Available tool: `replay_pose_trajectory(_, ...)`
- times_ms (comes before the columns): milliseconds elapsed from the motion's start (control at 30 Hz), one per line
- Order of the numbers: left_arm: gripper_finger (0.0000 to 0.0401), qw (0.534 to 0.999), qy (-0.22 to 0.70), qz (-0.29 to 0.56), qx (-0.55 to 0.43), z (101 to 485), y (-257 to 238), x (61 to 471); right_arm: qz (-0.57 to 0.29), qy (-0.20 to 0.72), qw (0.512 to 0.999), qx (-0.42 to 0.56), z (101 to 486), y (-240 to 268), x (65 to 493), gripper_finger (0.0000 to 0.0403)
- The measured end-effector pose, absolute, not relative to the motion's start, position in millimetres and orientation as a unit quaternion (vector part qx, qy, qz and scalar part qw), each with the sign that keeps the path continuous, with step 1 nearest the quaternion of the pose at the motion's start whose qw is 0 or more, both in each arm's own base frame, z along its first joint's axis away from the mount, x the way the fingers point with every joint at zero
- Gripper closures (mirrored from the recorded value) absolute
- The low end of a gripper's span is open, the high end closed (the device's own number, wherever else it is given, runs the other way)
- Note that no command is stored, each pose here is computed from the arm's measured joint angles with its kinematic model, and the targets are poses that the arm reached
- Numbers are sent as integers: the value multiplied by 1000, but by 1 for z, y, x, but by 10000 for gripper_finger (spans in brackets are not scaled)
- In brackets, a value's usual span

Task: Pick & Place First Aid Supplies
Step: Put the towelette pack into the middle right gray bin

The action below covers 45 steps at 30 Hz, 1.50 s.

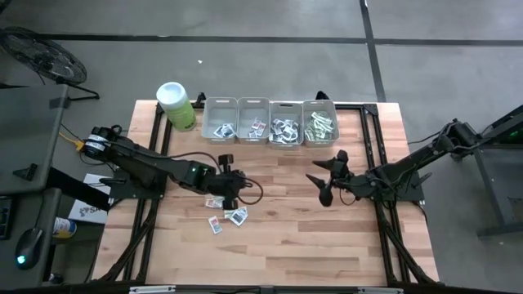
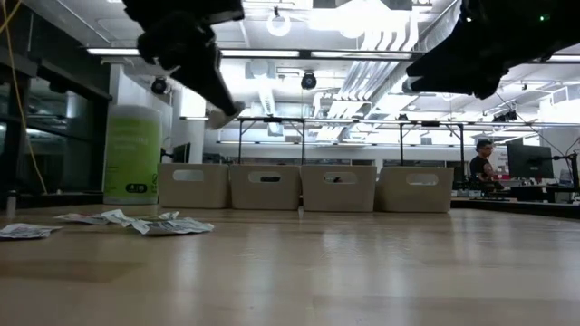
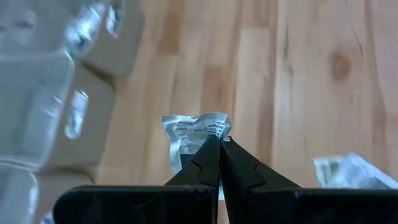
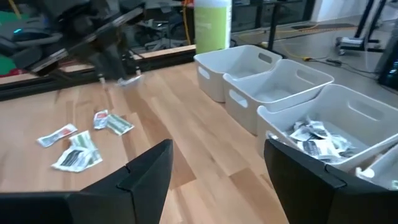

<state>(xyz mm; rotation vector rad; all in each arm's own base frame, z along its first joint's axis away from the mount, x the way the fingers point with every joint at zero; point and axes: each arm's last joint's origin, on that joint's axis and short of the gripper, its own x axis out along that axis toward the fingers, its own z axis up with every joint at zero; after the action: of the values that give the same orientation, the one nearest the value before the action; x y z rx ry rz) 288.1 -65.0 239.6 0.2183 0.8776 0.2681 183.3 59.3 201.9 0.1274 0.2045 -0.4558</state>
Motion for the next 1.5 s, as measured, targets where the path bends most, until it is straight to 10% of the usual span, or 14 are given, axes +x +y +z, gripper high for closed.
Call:
replay_pose_trajectory(600, 401, 947, 260, 113, 151, 264, 20, 332, -314, 76, 945, 53, 203, 55, 181, 155)
replay_pose_trajectory(1500, 401, 933, 134, 196, -269, 227, 175, 379, -339, 76, 937, 33, 202, 53, 179, 155)
